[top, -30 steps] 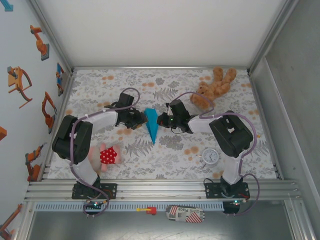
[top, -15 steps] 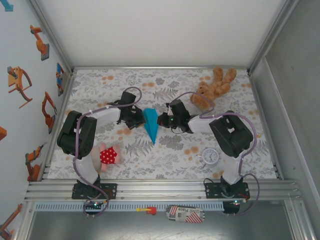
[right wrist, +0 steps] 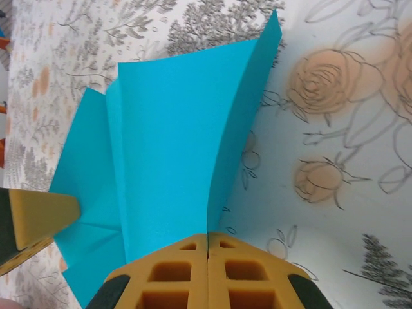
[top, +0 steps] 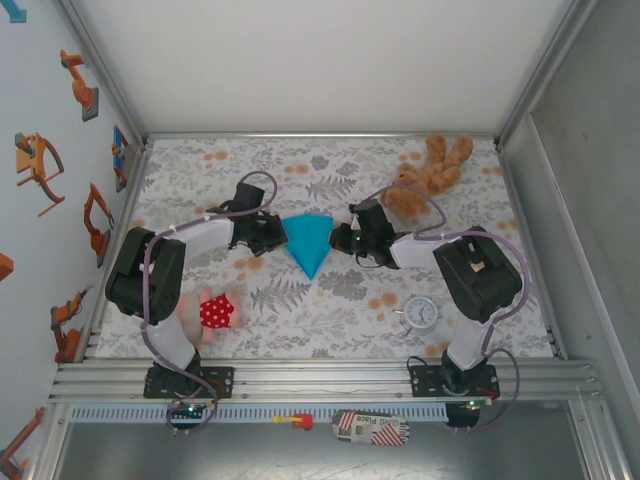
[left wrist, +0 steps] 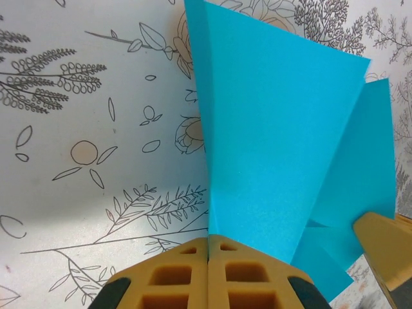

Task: Fold a paper plane with a square sheet of paper (pick it up from the middle)
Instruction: Turn over a paper plane at the center of the table.

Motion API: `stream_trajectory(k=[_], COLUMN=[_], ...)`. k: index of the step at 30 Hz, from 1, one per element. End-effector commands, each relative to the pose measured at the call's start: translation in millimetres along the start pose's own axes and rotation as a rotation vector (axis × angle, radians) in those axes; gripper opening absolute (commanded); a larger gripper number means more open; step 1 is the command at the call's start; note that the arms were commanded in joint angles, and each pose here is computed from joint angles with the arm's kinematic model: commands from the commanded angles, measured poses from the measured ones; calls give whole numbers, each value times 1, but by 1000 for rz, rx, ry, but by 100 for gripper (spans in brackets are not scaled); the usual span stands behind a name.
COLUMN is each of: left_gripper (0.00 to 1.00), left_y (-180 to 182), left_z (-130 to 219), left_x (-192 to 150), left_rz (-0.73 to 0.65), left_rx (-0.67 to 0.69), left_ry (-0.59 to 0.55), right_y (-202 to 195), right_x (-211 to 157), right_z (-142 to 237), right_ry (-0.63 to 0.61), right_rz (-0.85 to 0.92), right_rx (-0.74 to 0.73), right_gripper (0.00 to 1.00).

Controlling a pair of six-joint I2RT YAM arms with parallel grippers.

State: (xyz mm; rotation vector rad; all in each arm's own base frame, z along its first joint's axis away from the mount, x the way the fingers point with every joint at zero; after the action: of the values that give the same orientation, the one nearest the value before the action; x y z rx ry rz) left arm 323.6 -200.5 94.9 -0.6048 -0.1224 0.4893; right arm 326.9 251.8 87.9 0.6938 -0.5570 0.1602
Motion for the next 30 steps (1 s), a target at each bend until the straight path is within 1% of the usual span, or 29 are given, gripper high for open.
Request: stream_trajectory(k=[1, 8, 13, 18, 21, 25, 30], left_gripper=[1, 1, 1, 1, 1, 1, 1], left_y=[-2, 1, 3, 2, 2, 2, 2], left_z=[-2, -13, -19, -18, -17, -17, -17], left_x=[-1, -3, -4, -5, -7, -8, -7], left_rz=[-26, -35, -39, -45, -47, -46, -51], left_rx=[-52, -72, -75, -86, -84, -87, -88], left_ry=[18, 37, 58, 71, 74, 79, 78], right_y=[-6, -10, -1, 11, 22, 41, 53], right_x=[-2, -9, 0, 8, 3, -7, -16], right_z=[0, -7, 5, 29, 33, 26, 8], right_ry=[-8, 32, 28, 10, 34, 75, 131], right_rz=[-12, -29, 10, 90, 149, 210, 234], right_rx=[-29, -34, -34, -80, -110, -121, -129], right_gripper=[0, 0, 18, 32, 36, 41, 42])
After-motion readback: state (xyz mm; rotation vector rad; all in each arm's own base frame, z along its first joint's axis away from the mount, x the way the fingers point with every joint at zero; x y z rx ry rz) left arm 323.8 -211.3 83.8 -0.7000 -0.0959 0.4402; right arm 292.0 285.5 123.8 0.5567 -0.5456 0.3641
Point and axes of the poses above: each hand's point on the last joint's axis, 136 mm out from that joint toward the fingers, its own z axis back along the fingers, its own y axis along the line the jaws close on, x = y × z, the point moved 6 cm from there along z, back along the fingers, and after that the axes turned 15 degrees about z, right-handed, at the moved point
